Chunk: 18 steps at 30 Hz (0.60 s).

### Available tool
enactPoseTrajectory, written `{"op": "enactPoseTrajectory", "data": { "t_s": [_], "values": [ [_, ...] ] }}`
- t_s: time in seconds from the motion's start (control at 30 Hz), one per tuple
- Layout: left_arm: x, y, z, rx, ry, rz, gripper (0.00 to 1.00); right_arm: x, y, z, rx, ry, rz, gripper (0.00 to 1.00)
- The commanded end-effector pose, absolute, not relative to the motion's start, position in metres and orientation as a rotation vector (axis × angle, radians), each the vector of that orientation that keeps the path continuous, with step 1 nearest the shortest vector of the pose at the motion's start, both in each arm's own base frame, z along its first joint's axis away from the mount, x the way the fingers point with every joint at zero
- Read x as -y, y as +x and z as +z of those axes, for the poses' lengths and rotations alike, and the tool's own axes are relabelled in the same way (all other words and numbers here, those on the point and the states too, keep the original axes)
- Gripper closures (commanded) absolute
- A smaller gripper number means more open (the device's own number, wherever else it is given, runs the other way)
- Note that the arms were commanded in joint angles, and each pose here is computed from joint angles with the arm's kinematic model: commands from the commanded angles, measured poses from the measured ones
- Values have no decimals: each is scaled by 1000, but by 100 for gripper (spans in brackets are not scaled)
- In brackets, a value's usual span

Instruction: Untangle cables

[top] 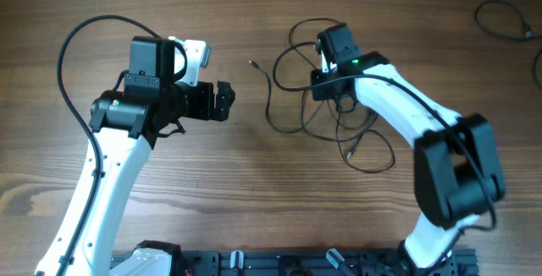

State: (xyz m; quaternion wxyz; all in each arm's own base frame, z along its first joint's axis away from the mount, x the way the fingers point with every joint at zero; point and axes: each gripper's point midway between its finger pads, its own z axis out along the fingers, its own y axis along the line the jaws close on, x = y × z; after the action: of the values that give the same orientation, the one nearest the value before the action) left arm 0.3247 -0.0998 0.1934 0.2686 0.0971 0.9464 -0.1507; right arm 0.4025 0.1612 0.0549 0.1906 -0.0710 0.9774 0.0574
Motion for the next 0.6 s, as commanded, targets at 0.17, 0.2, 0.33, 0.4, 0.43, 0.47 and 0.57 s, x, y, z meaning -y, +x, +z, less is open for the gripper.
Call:
{"op": "enactPoseTrajectory", "data": {
  "t_s": [0.17, 0.2, 0.33, 0.4, 0.43, 0.47, 0.57],
  "values": [
    [103, 322, 197, -2538, 301, -423, 0, -158, 390, 147, -2596, -196, 219, 96],
    [103, 322, 197, -2538, 301, -422, 0, -156, 384, 156, -2589, -195, 222, 96],
    [103, 322, 197, -2537, 301, -422, 0, -147, 361, 195, -2542, -191, 238, 96],
    [103, 322, 197, -2538, 301, -422, 0, -143, 352, 210, -2516, -189, 247, 96],
    [103, 322, 197, -2538, 301, -422, 0, -140, 347, 220, -2494, -185, 249, 96],
    [103, 322, 197, -2538, 301, -422, 0, -137, 343, 229, -2472, -180, 245, 96],
    [103, 322, 197, -2538, 301, -422, 0, -117, 329, 264, -2378, -133, 185, 96]
  ]
}}
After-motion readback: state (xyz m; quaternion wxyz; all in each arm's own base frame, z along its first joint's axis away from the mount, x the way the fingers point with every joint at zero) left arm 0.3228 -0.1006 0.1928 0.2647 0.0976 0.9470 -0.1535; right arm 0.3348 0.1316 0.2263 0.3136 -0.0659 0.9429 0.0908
